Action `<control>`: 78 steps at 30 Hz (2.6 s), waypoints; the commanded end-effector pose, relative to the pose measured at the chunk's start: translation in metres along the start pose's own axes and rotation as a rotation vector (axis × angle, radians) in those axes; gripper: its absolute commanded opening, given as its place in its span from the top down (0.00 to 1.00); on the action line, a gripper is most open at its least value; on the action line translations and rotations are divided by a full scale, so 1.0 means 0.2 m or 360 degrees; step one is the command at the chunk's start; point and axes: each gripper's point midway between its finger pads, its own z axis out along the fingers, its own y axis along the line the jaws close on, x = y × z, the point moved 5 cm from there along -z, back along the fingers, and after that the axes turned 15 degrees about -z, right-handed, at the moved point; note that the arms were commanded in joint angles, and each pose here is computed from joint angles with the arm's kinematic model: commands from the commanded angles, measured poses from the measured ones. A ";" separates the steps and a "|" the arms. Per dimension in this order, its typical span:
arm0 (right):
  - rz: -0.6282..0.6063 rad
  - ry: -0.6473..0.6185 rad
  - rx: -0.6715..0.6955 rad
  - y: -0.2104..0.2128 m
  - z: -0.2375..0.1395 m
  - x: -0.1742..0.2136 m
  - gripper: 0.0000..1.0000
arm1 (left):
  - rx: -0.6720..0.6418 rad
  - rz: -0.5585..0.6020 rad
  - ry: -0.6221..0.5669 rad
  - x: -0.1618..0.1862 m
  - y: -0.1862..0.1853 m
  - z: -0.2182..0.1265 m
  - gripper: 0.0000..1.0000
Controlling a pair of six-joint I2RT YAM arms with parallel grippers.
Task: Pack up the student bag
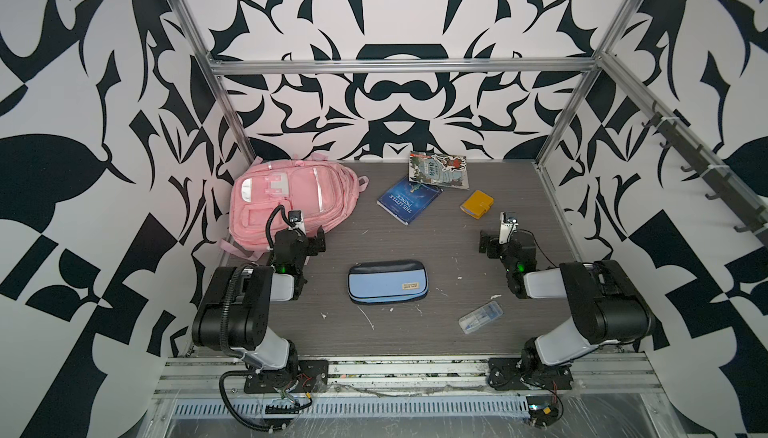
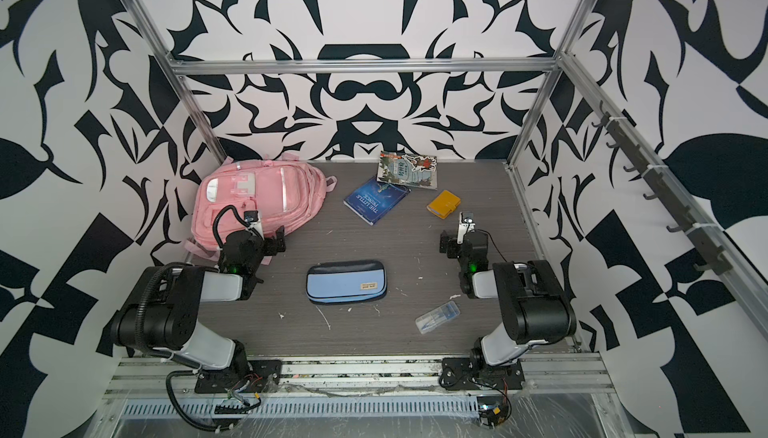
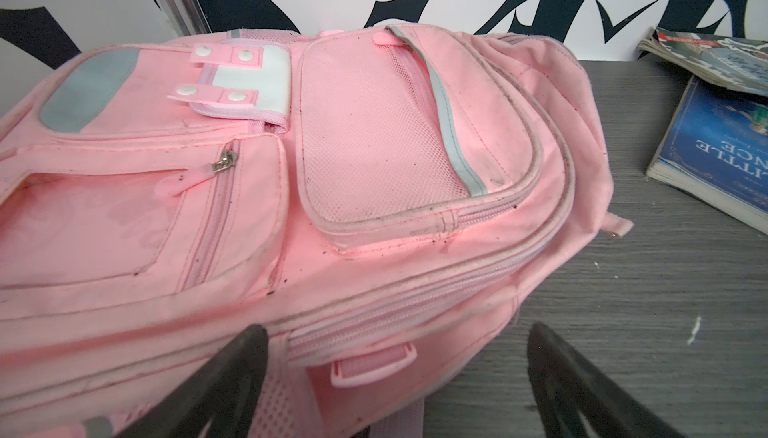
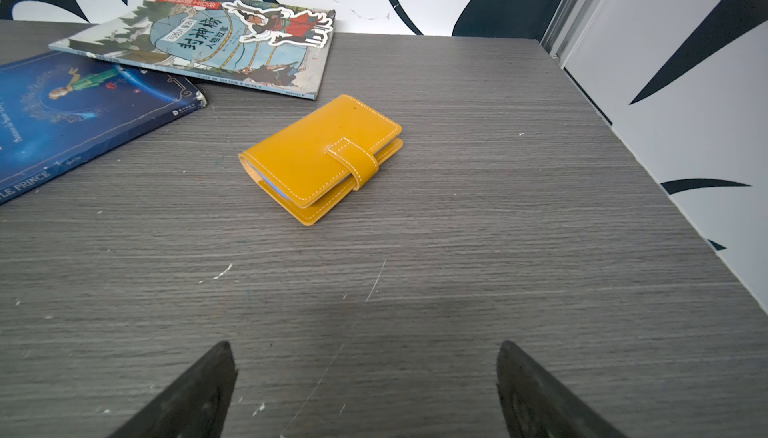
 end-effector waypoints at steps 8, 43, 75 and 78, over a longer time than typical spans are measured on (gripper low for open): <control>0.0019 -0.0069 0.0016 -0.01 0.00 -0.05 0.01 | 0.0021 0.0010 -0.0002 0.00 -0.01 0.00 0.01; 0.0531 0.0761 -0.0152 0.19 -0.26 -0.66 0.01 | -0.0071 -0.0567 0.1100 -0.31 -0.48 -0.30 0.01; 0.0282 0.0633 -0.0475 0.41 -0.46 -1.00 0.00 | 0.0034 -0.0247 0.1916 0.52 -1.23 -0.50 0.01; 0.0307 0.0638 -0.0443 0.36 -0.47 -0.97 0.00 | 0.0185 -0.0148 0.1912 0.53 -1.44 -0.51 0.01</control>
